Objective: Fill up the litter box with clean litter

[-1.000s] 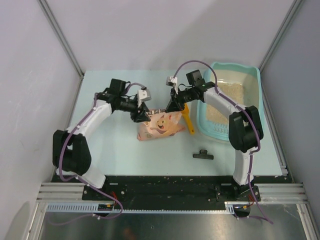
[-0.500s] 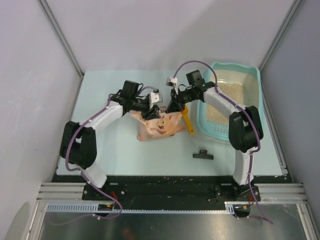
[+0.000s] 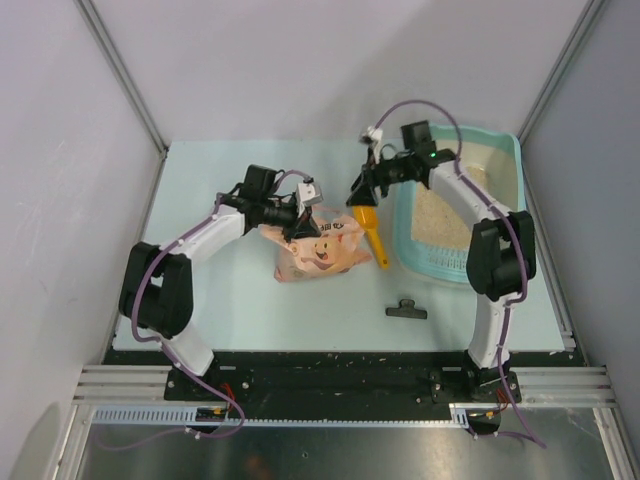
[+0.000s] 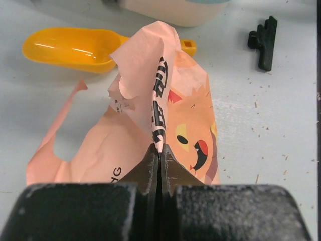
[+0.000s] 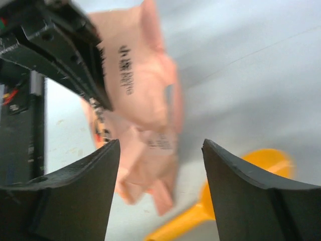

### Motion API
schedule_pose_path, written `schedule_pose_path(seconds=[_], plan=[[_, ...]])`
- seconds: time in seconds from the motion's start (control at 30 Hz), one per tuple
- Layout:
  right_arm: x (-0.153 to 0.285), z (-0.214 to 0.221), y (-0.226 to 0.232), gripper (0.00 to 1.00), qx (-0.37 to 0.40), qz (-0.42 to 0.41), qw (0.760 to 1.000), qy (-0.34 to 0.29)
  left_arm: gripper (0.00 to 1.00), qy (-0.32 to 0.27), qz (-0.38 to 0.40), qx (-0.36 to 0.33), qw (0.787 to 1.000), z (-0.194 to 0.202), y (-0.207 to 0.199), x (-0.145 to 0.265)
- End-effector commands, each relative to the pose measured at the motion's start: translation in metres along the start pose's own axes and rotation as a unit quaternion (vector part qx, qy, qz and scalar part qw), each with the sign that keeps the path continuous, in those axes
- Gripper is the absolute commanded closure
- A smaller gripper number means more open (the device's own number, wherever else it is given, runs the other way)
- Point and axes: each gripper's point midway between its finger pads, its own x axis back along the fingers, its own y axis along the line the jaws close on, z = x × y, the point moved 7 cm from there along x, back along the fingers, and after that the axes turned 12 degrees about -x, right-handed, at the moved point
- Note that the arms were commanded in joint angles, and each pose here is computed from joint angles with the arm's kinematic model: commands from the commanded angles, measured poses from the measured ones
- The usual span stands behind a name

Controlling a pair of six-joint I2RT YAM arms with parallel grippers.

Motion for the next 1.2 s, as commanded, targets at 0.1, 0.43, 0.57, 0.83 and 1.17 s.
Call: schedule_pose_path(seconds=[0.1, 0.43, 0.57, 0.83, 1.17], plan=[[0.034, -0.027, 0.031, 0.26, 0.210, 0.021, 0.977, 0.017, 1.00, -0.033, 0.007, 0.048, 0.998, -0.021, 0.007, 0.003], [-0.012, 0.000, 0.051, 0.28, 0.340, -0.004, 0.940, 0.037, 1.00, -0.039, 0.009, 0.061, 0.997, -0.024, 0.008, 0.004], [-0.021, 0.015, 0.037, 0.31, 0.348, -0.002, 0.935, 0.067, 1.00, -0.045, 0.009, 0.059, 0.997, -0.025, 0.009, 0.008], [-0.020, 0.038, 0.007, 0.46, 0.344, 0.017, 0.932, 0.111, 1.00, -0.051, 0.002, 0.061, 0.997, -0.024, 0.015, 0.015], [-0.005, 0.042, 0.003, 0.91, 0.222, 0.031, 0.969, 0.104, 1.00, -0.045, -0.013, 0.044, 0.998, -0.018, 0.012, 0.024]])
